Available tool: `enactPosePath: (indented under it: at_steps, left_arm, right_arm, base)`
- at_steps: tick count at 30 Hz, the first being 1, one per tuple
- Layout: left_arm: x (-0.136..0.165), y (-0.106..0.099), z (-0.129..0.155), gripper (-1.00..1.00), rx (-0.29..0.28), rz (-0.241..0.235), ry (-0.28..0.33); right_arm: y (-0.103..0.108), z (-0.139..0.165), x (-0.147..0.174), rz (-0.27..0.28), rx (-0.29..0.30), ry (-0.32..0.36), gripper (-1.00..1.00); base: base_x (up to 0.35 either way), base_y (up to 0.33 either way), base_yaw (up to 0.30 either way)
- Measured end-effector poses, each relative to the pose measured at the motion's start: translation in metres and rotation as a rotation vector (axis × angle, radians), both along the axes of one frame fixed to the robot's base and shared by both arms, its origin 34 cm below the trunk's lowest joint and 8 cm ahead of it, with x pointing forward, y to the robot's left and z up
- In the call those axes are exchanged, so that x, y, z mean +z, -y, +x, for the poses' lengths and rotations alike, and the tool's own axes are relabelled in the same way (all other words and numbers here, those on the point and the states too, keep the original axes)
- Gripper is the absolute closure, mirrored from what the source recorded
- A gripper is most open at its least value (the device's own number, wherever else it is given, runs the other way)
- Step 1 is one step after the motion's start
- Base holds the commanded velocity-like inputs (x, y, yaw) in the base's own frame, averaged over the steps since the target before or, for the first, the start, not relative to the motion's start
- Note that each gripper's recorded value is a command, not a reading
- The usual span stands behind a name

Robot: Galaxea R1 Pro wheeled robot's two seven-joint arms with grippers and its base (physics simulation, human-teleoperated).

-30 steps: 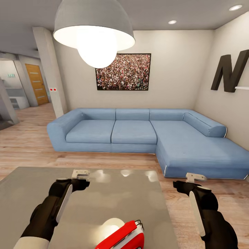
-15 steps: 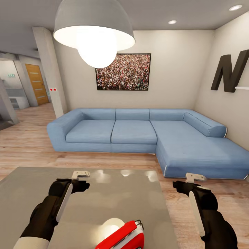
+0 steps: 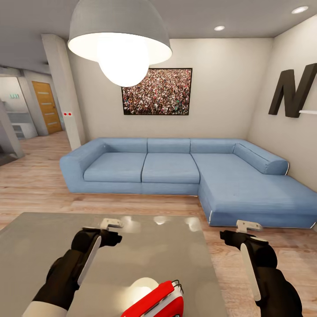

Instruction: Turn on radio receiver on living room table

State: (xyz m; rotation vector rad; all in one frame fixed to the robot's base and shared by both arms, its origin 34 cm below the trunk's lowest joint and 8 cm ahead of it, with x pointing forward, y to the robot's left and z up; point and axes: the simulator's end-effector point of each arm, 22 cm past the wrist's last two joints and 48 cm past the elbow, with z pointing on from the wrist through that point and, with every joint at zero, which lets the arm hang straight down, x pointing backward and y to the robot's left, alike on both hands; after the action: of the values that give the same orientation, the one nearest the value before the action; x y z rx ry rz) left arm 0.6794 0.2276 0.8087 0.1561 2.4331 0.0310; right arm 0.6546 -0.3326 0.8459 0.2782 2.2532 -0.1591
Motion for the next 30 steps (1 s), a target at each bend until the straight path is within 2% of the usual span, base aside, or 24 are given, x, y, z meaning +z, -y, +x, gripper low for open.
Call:
enactPosePath:
  at_steps: [4,11,16,23,30]
  left_arm:
    - [-0.001,0.009,-0.002,-1.0,-0.028,0.013,-0.003]
    - [-0.003,0.013,-0.003,-1.0,-0.037,0.015,-0.008]
    - [-0.007,0.036,-0.009,-1.0,-0.106,0.043,-0.014]
    - [-0.01,0.044,-0.012,-1.0,-0.132,0.055,-0.018]
    - [-0.014,0.063,-0.019,-1.0,-0.191,0.079,-0.023]
  right_arm:
    - [0.0,0.0,0.0,0.0,0.0,0.0,-1.0]
    - [-0.001,0.0,0.0,0.0,0.001,0.0,-1.0]
    - [-0.004,0.001,0.0,-0.002,0.009,-0.001,-1.0]
    - [-0.006,0.001,0.0,-0.004,0.016,-0.001,-1.0]
    - [-0.006,0.001,-0.001,-0.005,0.015,-0.003,-1.0]
  base:
    - [0.0,0.0,0.0]
    - [0.0,0.0,0.0]
    - [0.0,0.0,0.0]
    - [0.0,0.0,0.0]
    - [0.0,0.0,0.0]
